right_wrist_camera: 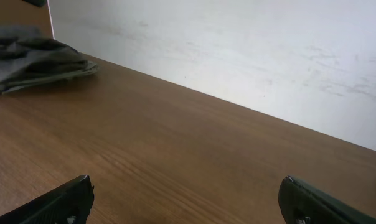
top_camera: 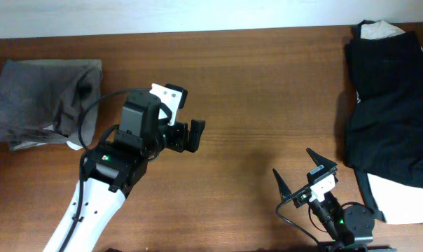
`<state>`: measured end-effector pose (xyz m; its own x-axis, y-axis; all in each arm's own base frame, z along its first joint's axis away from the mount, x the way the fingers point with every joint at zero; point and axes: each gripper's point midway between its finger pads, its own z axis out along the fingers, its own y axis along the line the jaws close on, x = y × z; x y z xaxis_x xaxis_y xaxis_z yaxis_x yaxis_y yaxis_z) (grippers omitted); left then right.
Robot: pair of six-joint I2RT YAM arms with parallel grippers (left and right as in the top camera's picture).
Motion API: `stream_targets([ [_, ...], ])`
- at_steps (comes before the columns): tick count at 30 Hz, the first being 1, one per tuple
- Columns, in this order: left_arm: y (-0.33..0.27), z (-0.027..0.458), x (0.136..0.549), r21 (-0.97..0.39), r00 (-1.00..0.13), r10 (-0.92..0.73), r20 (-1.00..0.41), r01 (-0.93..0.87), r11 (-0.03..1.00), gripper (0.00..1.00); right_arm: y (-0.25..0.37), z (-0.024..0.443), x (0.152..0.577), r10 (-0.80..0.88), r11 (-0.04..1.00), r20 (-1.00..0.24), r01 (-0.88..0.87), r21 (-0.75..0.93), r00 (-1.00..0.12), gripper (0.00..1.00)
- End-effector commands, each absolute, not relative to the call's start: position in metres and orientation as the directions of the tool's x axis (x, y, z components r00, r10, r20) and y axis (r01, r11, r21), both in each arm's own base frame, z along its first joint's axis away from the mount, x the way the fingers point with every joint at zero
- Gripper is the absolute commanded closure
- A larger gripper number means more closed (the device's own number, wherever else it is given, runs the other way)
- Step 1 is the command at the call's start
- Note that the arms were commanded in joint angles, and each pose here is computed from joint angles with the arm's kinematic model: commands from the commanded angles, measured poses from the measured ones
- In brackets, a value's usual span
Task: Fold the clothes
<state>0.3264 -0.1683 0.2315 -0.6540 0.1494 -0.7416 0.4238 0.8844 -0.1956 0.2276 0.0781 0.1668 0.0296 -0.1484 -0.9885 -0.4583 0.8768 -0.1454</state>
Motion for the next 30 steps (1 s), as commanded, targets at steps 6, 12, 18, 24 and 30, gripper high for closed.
stream_targets([
  [6,-0.070,0.288,0.269,-0.016,-0.446,0.066,-0.893,0.177,0.984,0.01,0.078,0.165,0.227,-0.151,0.876,-0.988,-0.458,-0.151,0.036,0.02],
  [12,0.012,0.222,0.220,-0.051,-0.231,-0.073,-0.970,-0.101,0.994,0.01,0.078,0.165,0.227,-0.151,0.876,-0.988,-0.458,-0.151,0.036,0.02],
  [18,0.018,0.155,0.236,-0.061,-0.161,-0.080,-0.984,-0.119,0.991,0.01,0.078,0.165,0.227,-0.151,0.876,-0.988,-0.458,-0.151,0.036,0.02],
  [24,0.016,0.157,0.242,-0.069,-0.108,-0.080,-0.991,-0.101,0.992,0.01,0.078,0.165,0.227,-0.151,0.876,-0.988,-0.458,-0.151,0.036,0.02],
  [30,0.016,0.157,0.242,-0.069,-0.108,-0.080,-0.991,-0.101,0.992,0.01,0.078,0.165,0.227,-0.151,0.876,-0.988,-0.458,-0.151,0.036,0.02],
])
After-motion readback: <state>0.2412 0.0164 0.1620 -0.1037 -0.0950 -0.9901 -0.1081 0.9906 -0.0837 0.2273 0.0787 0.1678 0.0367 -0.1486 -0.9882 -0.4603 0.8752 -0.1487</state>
